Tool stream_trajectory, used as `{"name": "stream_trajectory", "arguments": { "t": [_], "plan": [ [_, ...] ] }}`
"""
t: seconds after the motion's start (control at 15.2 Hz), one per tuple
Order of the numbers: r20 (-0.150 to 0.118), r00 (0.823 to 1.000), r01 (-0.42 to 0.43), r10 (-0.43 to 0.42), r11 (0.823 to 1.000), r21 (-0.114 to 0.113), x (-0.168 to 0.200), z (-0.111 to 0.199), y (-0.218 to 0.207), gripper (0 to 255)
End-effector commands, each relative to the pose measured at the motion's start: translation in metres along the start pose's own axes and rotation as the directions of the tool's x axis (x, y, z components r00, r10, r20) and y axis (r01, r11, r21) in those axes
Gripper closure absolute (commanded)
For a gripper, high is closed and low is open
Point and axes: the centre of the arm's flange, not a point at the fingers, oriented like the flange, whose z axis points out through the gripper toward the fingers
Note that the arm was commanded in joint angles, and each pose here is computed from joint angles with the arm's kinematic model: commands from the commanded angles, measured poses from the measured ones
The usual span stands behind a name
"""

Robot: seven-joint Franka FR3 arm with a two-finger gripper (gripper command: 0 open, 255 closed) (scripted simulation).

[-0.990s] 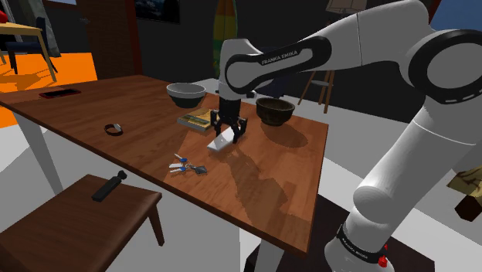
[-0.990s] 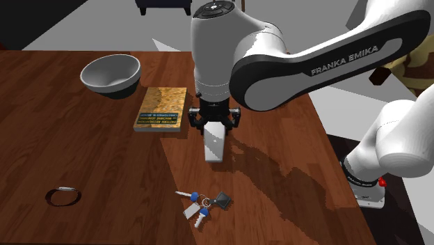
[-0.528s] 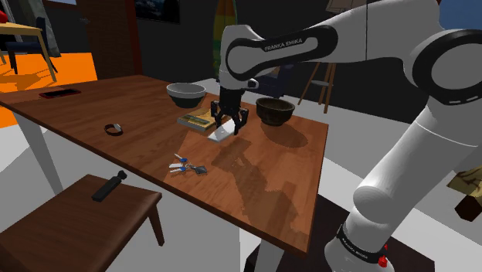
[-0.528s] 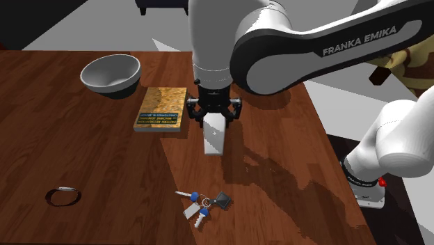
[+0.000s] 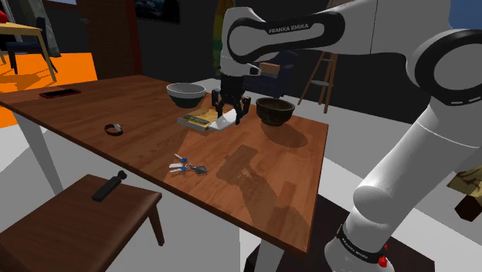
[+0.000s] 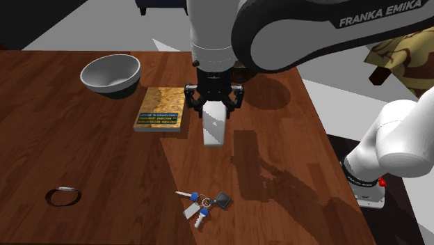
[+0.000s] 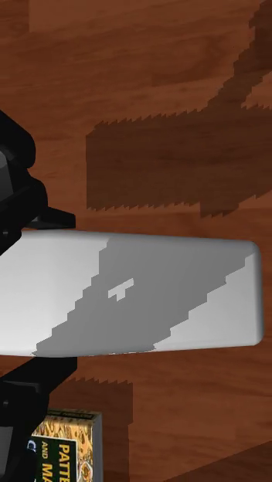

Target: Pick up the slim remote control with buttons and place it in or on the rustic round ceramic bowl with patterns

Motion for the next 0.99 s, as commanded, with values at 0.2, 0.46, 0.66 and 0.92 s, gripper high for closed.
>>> {"name": "stream_trajectory", "arguments": {
  "t": [0.2, 0.46, 0.66, 0.92],
  "plan": [
    [0.0, 1.0, 0.0, 0.0, 1.0, 0.0, -0.001, -0.027, -0.001, 255],
    [0.0, 1.0, 0.0, 0.0, 1.0, 0.0, -0.001, -0.048, -0.001, 255],
    [0.0, 1.0, 0.0, 0.0, 1.0, 0.0, -0.001, -0.064, -0.001, 255],
    [0.0, 1.0, 0.0, 0.0, 1.0, 0.0, -0.001, -0.085, -0.001, 255]
  ]
}}
